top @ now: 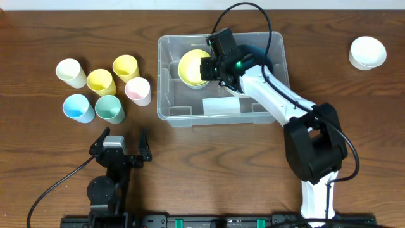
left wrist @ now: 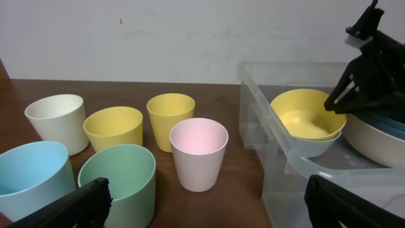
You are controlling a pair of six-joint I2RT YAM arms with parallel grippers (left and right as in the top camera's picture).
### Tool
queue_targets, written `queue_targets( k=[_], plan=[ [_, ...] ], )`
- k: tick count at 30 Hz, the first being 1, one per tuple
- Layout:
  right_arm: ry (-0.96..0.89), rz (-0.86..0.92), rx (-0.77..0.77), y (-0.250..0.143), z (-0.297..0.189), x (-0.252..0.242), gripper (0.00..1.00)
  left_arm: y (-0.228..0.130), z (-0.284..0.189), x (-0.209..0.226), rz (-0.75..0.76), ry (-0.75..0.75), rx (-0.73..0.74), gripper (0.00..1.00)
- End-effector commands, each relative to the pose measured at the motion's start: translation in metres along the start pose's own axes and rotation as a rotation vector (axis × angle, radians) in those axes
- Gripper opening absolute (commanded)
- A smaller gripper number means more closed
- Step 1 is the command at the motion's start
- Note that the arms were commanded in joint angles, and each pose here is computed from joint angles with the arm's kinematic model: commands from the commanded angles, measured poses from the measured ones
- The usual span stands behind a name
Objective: Pack container
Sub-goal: 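Lower the yellow bowl into the grey bowl and open the gripper, then move the right gripper to the white bowl and grasp its rim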
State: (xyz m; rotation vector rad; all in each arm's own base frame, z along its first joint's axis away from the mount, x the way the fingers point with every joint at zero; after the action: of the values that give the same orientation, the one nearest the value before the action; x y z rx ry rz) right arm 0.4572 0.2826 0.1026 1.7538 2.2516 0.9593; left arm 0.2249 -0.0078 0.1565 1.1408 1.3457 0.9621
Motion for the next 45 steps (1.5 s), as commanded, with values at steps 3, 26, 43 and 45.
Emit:
queue_targets(
  k=[3, 26, 43, 45],
  plan=[
    [-0.012, -0.021, 0.005, -0.003, 0.005, 0.001, 0.23, -0.015, 0.001, 0.002, 0.013, 0.001, 0.049, 0.98],
    [-0.107, -0.015, -0.217, 0.112, -0.161, -0.032, 0.49, -0.015, 0.001, 0.002, 0.013, 0.001, 0.049, 0.98],
    [-0.513, 0.723, -0.043, 0.008, -0.251, -0.351, 0.74, -0.015, 0.001, 0.002, 0.013, 0.001, 0.049, 0.98],
    [-0.532, 0.788, -0.006, -0.012, -0.248, -0.376, 0.74, -0.015, 0.001, 0.002, 0.013, 0.001, 0.049, 0.98]
  ],
)
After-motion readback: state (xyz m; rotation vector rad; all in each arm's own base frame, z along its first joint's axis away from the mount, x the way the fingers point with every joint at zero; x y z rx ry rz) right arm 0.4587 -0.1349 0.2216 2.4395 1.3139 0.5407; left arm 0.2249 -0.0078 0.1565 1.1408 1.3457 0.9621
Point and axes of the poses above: each gripper's point midway between its finger pads, its own z axis out along the fingers, its own x axis along the line the jaws close on, y = z × x, the point moved 2 cm from there along -z, back along the fingers, and after that the axes turned 9 degrees about -z, right-handed, at the moved point
